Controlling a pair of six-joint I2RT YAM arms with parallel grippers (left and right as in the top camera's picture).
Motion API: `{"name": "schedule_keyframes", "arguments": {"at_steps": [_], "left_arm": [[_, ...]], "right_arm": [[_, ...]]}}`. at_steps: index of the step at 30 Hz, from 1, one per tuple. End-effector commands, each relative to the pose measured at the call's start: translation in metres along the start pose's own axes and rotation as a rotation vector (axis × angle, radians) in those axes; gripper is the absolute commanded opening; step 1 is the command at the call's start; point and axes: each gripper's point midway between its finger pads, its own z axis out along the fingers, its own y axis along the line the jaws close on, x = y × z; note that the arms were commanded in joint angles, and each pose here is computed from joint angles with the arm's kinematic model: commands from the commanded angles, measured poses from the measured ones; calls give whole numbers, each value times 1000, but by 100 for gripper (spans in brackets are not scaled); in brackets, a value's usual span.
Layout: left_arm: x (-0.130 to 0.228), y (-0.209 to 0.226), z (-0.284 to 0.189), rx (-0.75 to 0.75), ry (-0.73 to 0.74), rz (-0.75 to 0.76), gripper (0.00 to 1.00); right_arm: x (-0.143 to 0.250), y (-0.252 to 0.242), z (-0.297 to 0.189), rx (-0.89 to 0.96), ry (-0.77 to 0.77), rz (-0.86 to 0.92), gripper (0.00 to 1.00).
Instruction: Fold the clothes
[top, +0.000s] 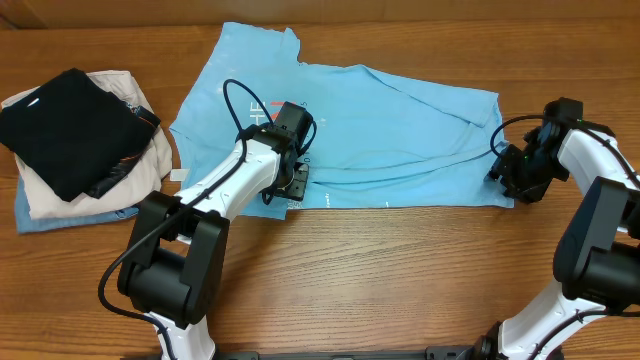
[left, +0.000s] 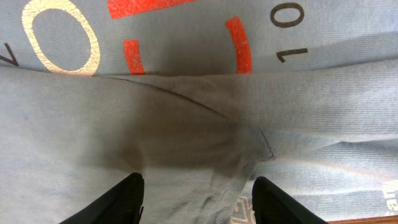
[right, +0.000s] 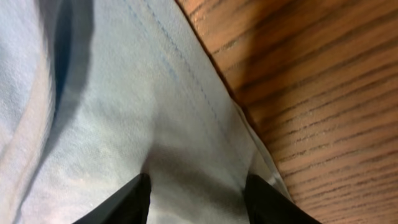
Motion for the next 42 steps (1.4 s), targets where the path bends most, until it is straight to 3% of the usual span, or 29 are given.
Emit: {"name": "schedule_keyframes", "arguments": {"at_steps": [1,4,12,25,28,31,35,38,40,42], "left_arm": [[3,2,5,-15,12,25,60],[3,1,5,-11,13,26,60],[4,1,5,-11,13,26,63],[-6,-3,-4,9,-12,24,65],[-4,-3,-3,8,-8,24,56],[-2,-3,0,6,3,25,38],[-1,-3,5,7,13,26,32],[-4,-4,6,10,1,25,34],[-5,-6,6,17,-1,25,45],[-3,-10,5,43,4,26,49]], "right_arm": [[5,-4,8,14,4,-6,46],[12,-9,20,18,3,-3,34],[18,-19,31,47,1,-2,24],[19,-19,31,49,5,-1,25],[19,-19,31,49,5,-1,25],[19,-19,31,49,5,-1,25],[20,-19,31,49,6,-1,25],[20,-19,31,48,6,-1,25],[19,-19,31,48,5,-1,25],[19,-19,31,49,5,-1,25]]}}
